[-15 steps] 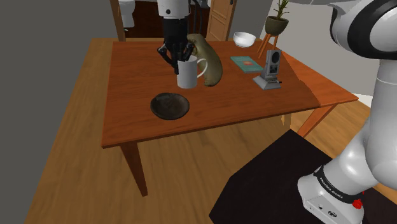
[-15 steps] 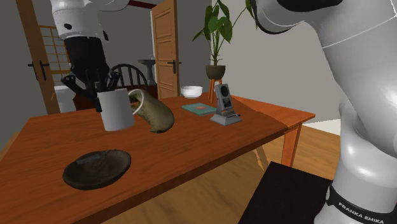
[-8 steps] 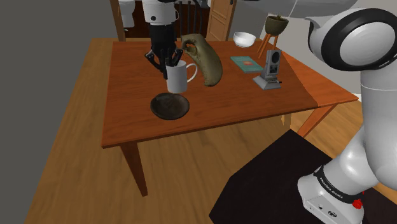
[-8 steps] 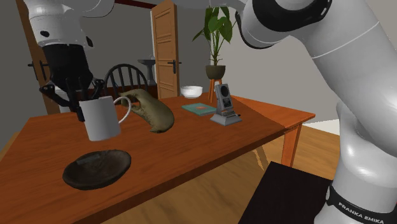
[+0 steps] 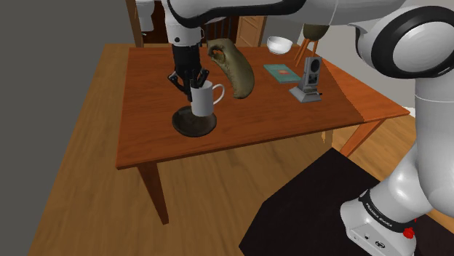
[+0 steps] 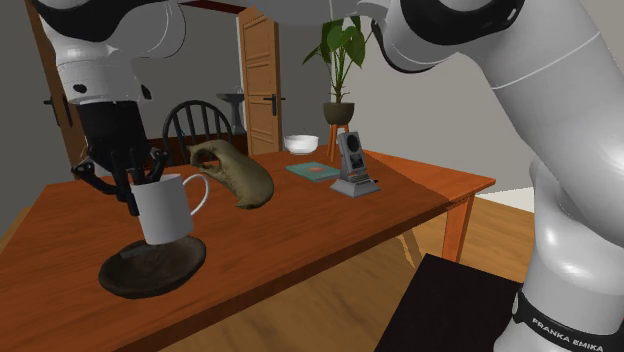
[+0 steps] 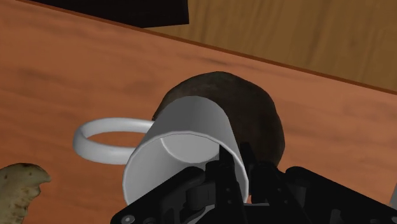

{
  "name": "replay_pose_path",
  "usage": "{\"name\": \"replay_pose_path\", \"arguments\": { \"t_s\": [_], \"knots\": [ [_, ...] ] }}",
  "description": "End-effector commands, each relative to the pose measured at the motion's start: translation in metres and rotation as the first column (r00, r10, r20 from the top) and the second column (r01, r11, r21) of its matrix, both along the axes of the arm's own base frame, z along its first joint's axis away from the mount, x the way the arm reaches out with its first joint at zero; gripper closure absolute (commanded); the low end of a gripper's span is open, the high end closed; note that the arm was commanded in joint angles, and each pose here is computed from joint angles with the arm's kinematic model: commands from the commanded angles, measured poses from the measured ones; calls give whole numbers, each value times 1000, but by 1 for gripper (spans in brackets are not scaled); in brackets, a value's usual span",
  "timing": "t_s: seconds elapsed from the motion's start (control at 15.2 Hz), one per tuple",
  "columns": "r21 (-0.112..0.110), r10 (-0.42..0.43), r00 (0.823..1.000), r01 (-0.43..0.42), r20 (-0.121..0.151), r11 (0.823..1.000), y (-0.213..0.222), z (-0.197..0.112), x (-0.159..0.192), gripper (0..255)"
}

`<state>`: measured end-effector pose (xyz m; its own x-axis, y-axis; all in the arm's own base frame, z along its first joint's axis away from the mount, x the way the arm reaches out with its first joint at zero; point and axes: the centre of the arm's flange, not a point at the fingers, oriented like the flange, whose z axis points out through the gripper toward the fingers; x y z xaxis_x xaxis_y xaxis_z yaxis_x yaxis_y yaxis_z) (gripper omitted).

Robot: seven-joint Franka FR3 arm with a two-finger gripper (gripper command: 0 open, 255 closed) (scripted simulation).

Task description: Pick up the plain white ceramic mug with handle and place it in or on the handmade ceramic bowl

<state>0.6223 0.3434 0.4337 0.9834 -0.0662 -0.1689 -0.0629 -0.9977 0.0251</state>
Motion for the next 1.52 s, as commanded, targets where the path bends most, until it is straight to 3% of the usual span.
{"name": "replay_pose_path", "arguments": {
  "t_s": [0.0, 0.26, 0.79, 0.86, 1.19, 1.45],
  "knots": [
    [0, 0, 1000, 0, 1, 1000, 0, -10, 0, 255],
    [0, 0, 1000, 0, 1, 1000, 0, -31, 0, 255],
    [0, 0, 1000, 0, 1, 1000, 0, -31, 0, 255],
    [0, 0, 1000, 0, 1, 1000, 0, -31, 0, 0],
    [0, 0, 1000, 0, 1, 1000, 0, -31, 0, 0],
    [0, 0, 1000, 0, 1, 1000, 1, 19, 9, 0]
  ]
}}
